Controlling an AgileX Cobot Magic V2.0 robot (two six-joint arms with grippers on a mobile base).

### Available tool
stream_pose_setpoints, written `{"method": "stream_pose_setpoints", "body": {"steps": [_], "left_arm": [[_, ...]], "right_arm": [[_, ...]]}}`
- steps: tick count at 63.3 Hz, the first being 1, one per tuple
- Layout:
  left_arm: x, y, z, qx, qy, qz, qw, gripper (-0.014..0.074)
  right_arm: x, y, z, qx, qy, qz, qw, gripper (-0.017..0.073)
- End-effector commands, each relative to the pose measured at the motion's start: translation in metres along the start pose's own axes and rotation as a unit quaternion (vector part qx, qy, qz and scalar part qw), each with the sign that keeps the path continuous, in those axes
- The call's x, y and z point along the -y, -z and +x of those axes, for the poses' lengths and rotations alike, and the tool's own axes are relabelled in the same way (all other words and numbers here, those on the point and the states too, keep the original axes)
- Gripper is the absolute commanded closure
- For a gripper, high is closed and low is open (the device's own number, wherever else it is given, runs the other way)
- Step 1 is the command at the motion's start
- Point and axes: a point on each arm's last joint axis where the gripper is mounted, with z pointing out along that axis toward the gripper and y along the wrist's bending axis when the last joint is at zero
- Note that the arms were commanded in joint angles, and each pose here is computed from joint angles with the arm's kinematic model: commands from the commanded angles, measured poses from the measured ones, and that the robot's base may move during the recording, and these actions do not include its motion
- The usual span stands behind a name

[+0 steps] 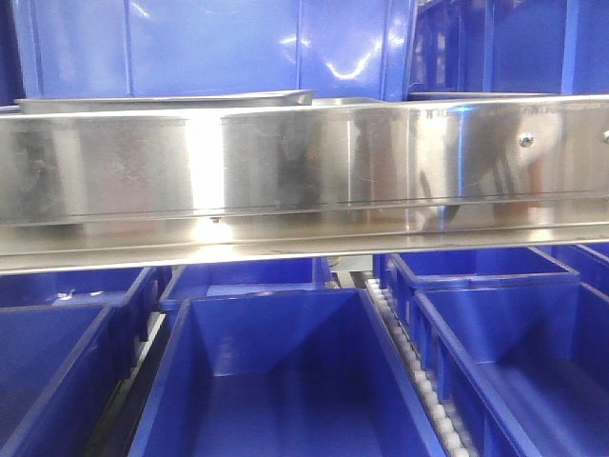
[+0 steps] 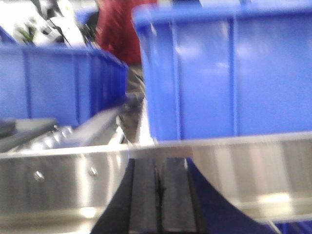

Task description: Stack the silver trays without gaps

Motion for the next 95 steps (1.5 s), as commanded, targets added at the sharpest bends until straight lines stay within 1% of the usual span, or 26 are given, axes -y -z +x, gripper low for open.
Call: {"method": "stream_pose_setpoints", "body": {"steps": [1, 8, 13, 20, 28, 29, 31, 32, 33, 34, 37, 38, 39, 40, 82, 95], "left_arm": [[0.0003, 0.0006, -0.0019, 0.012, 0.002, 0.004, 1.0, 0.0589], [0.0003, 0.0006, -0.0019, 0.012, 0.002, 0.004, 1.0, 0.0589], [0.0003, 0.0006, -0.0019, 0.012, 0.002, 0.004, 1.0, 0.0589], [0.0003, 0.0006, -0.0019, 0.012, 0.002, 0.004, 1.0, 0.0589], [0.0003, 0.0006, -0.0019, 0.012, 0.002, 0.004, 1.0, 0.0589], [0.0003, 0.0006, -0.0019, 0.012, 0.002, 0.004, 1.0, 0.0589], [0.0003, 0.0006, -0.0019, 0.012, 0.002, 0.004, 1.0, 0.0589], [0.0003, 0.0006, -0.0019, 0.012, 0.002, 0.004, 1.0, 0.0589], [0.0003, 0.0006, -0.0019, 0.012, 0.002, 0.004, 1.0, 0.0589], [0.0003, 0.0006, -0.0019, 0.012, 0.002, 0.004, 1.0, 0.0589], [0.0003, 0.0006, -0.0019, 0.012, 0.002, 0.004, 1.0, 0.0589], [0.0003, 0.0006, -0.0019, 0.012, 0.002, 0.004, 1.0, 0.0589], [0.0003, 0.0006, -0.0019, 0.012, 0.002, 0.004, 1.0, 0.0589], [0.0003, 0.0006, -0.0019, 0.012, 0.002, 0.004, 1.0, 0.0589], [0.0003, 0.0006, -0.0019, 0.012, 0.002, 0.004, 1.0, 0.0589], [0.0003, 0.0006, -0.0019, 0.012, 0.002, 0.004, 1.0, 0.0589]], "right_arm": [[0.0005, 0.0003, 0.0005, -0.004, 0.002, 0.002, 1.0, 0.0638], [0.0001, 0.0003, -0.0001, -0.001, 0.002, 0.0, 1.0, 0.0638], [-0.0003, 0.0003, -0.0005, 0.002, 0.01, -0.002, 1.0, 0.0638], [-0.0003, 0.0003, -0.0005, 0.002, 0.029, -0.002, 1.0, 0.0638], [-0.0003, 0.0003, -0.0005, 0.002, 0.059, -0.002, 0.998, 0.0638], [-0.0003, 0.0003, -0.0005, 0.002, 0.076, -0.002, 0.997, 0.0638], [-0.0003, 0.0003, -0.0005, 0.002, 0.084, -0.002, 0.996, 0.0638], [-0.0003, 0.0003, -0.0005, 0.002, 0.077, -0.002, 0.997, 0.0638], [-0.0003, 0.0003, -0.0005, 0.002, 0.093, -0.002, 0.996, 0.0638], [-0.0003, 0.0003, -0.0005, 0.002, 0.087, -0.002, 0.996, 0.0638], [-0.0003, 0.0003, -0.0005, 0.002, 0.095, -0.002, 0.995, 0.0638], [-0.0003, 0.0003, -0.0005, 0.002, 0.102, -0.002, 0.995, 0.0638], [-0.0003, 0.0003, -0.0005, 0.002, 0.098, -0.002, 0.995, 0.0638], [-0.0003, 0.0003, -0.0005, 0.002, 0.102, -0.002, 0.995, 0.0638], [-0.0003, 0.0003, -0.0005, 0.002, 0.107, -0.002, 0.994, 0.0638], [-0.0033, 0.0004, -0.0002, 0.002, 0.105, -0.029, 0.994, 0.0638]]}}
